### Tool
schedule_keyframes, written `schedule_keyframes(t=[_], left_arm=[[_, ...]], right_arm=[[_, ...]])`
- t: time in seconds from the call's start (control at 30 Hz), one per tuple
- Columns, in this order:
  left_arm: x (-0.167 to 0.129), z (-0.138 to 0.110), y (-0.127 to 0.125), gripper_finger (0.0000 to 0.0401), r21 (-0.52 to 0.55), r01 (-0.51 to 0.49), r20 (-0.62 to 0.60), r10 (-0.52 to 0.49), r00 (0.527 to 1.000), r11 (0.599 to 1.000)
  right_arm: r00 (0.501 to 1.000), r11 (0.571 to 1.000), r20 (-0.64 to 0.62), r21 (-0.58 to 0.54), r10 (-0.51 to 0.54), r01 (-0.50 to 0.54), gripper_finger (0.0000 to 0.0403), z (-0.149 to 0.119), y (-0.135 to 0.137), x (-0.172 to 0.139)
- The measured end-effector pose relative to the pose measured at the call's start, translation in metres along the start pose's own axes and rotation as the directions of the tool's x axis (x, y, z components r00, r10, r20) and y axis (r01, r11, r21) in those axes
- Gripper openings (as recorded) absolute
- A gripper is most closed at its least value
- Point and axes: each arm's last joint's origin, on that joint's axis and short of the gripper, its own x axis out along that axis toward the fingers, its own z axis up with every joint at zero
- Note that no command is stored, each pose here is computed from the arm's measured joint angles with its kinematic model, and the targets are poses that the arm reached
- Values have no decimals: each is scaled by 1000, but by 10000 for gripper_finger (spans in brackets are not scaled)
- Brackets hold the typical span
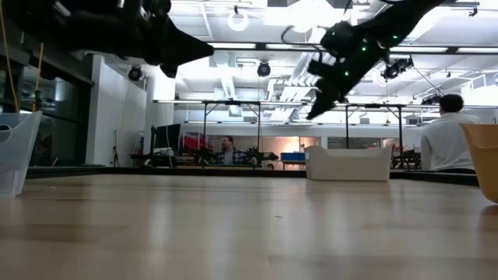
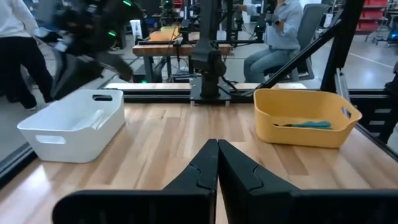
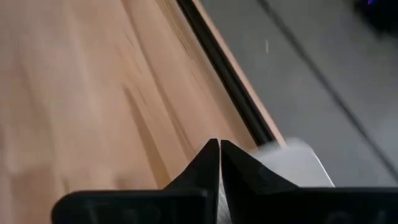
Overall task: Sort silverware by color (type)
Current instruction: Return to Home Position
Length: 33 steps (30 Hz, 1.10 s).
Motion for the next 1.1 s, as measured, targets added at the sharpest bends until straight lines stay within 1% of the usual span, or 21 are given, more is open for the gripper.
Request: schedule_keyframes(t=[0.1,0.2,0.27,0.37,0.43,0.53,0.63,0.77,0.9,1.1], left_arm=[[0,0,8,0,22,4,1,-4,1000,1000],[-1,1,14,0,45,6,7,-6,1000,999],[-4,-1,18,0,46,1,19,-1,1000,999],[-10,-15,21,0,43,-13,-10,14,1000,999],[-16,-21,23,0,39,-22,8,21,1000,999],[-27,-29,23,0,33,-32,31,31,999,999],[-37,-30,24,0,35,-41,64,39,997,999],[-50,-31,25,0,35,-51,98,47,994,998],[-61,-31,23,0,20,-5,121,3,993,1000],[-80,-40,21,0,-7,-6,167,7,986,1000]], right_arm=[[987,1000,163,-14,15,-13,10,-6,25,-1],[946,999,322,-18,31,-26,2,-16,45,-5],[917,999,397,-27,48,-40,2,-24,57,-10],[876,997,477,-42,79,-67,3,-36,74,-22],[858,996,506,-47,86,-72,2,-45,84,-31],[846,997,529,-67,74,-45,1,-58,95,-44],[826,996,559,-75,73,-37,1,-70,102,-59],[795,995,599,-82,100,-64,1,-91,105,-74],[768,994,631,-79,111,-80,0,-112,107,-83],[738,998,672,-46,61,-41,0,-140,105,-89]])
